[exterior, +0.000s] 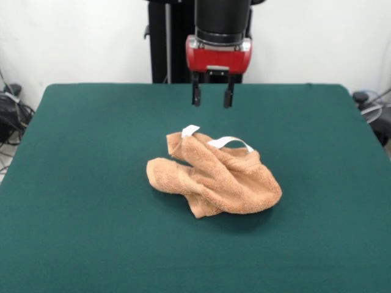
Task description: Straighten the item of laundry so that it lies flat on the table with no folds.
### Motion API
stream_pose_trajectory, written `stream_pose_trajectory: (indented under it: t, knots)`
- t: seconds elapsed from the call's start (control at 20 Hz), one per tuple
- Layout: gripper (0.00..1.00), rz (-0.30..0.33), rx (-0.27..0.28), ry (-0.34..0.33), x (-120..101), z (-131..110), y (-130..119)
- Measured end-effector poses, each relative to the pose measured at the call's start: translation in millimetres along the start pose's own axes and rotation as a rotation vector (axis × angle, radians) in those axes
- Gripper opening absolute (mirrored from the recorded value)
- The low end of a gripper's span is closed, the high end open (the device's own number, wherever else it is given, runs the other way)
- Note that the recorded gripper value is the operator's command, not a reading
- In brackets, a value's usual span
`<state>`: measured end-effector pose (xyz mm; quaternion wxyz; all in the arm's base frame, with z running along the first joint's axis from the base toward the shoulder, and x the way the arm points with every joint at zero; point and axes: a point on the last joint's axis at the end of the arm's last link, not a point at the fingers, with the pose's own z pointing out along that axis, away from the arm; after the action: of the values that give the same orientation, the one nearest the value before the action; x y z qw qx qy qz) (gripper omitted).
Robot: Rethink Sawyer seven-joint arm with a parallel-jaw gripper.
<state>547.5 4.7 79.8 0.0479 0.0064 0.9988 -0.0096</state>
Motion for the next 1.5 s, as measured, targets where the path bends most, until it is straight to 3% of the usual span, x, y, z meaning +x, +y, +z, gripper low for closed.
stream_pose_trajectory:
  t: [0.4, 0.95, 1.25, 1.5]
  knots:
    - [1.0, -0.009, -0.006, 0.011, -3.8, 14.7, 4.7]
    - [1.0, -0.022, 0.007, -0.045, -38.2, 16.8, 4.1]
    - [1.0, -0.016, 0.017, -0.065, -55.3, 3.6, -3.7]
    - [1.0, -0.016, 0.023, -0.058, -70.8, -22.9, -8.7]
